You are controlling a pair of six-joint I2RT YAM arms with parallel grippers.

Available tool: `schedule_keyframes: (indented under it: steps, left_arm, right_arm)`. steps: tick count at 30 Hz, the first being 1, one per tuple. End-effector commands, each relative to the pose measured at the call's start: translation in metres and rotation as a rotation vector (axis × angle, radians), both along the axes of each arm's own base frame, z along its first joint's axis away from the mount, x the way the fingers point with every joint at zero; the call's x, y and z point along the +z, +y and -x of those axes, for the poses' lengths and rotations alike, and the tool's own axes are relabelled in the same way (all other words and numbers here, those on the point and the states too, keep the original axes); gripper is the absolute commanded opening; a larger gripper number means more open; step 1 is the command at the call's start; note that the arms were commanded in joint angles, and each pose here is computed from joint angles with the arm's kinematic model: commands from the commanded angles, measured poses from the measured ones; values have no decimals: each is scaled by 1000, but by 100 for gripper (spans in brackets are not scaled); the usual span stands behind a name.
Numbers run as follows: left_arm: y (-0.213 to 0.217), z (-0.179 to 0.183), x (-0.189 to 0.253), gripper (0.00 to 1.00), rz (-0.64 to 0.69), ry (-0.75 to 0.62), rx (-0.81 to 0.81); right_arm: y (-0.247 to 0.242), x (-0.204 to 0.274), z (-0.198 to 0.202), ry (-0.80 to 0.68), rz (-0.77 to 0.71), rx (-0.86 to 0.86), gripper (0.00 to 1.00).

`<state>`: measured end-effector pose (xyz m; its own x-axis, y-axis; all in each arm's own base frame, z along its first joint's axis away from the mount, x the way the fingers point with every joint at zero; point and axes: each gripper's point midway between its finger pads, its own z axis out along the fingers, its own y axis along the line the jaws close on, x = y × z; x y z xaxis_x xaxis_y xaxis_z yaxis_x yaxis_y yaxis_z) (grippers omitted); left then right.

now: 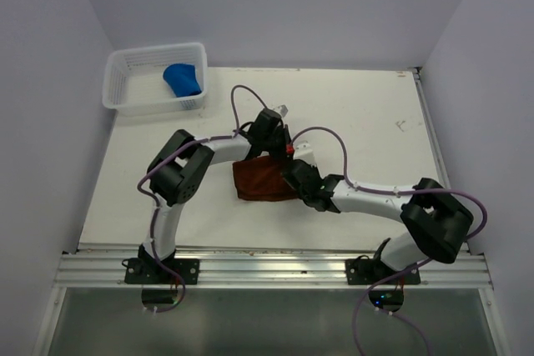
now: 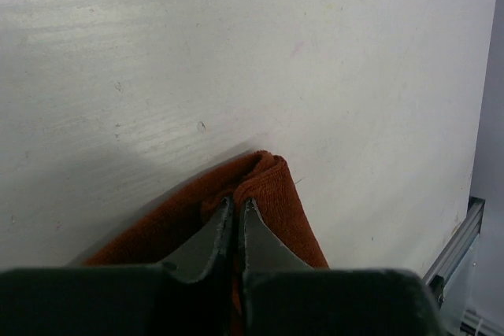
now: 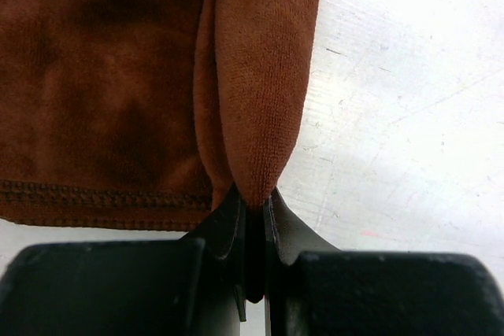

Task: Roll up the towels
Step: Roll the towel

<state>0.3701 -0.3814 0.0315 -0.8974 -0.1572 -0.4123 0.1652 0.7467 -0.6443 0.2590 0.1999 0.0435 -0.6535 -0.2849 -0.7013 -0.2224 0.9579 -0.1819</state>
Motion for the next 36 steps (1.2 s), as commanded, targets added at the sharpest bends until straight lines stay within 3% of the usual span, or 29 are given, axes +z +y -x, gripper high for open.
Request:
schedule_keyframes:
  steps: [1, 5, 12, 17, 24, 30, 36]
  left_arm:
    - [3, -22, 4, 0, -5, -67, 25]
    - [9, -26, 7, 0, 17, -78, 48]
    - [22, -40, 32, 0, 247, -159, 70]
    - [26, -38, 39, 0, 271, -204, 31]
    - [30, -36, 34, 0, 304, -219, -16]
    - [44, -33, 14, 0, 208, -191, 14]
    - [53, -31, -2, 0, 163, -194, 36]
  right_arm:
    - [5, 20, -10, -89, 61, -12, 0]
    - [11, 22, -3, -123, 170, 19, 0]
    - [31, 18, 5, -173, 386, 106, 0]
    - [37, 3, 13, -158, 577, 184, 0]
    - [47, -6, 16, -156, 681, 258, 0]
    - [71, -10, 14, -129, 684, 327, 20]
    - [84, -1, 23, -92, 529, 358, 46]
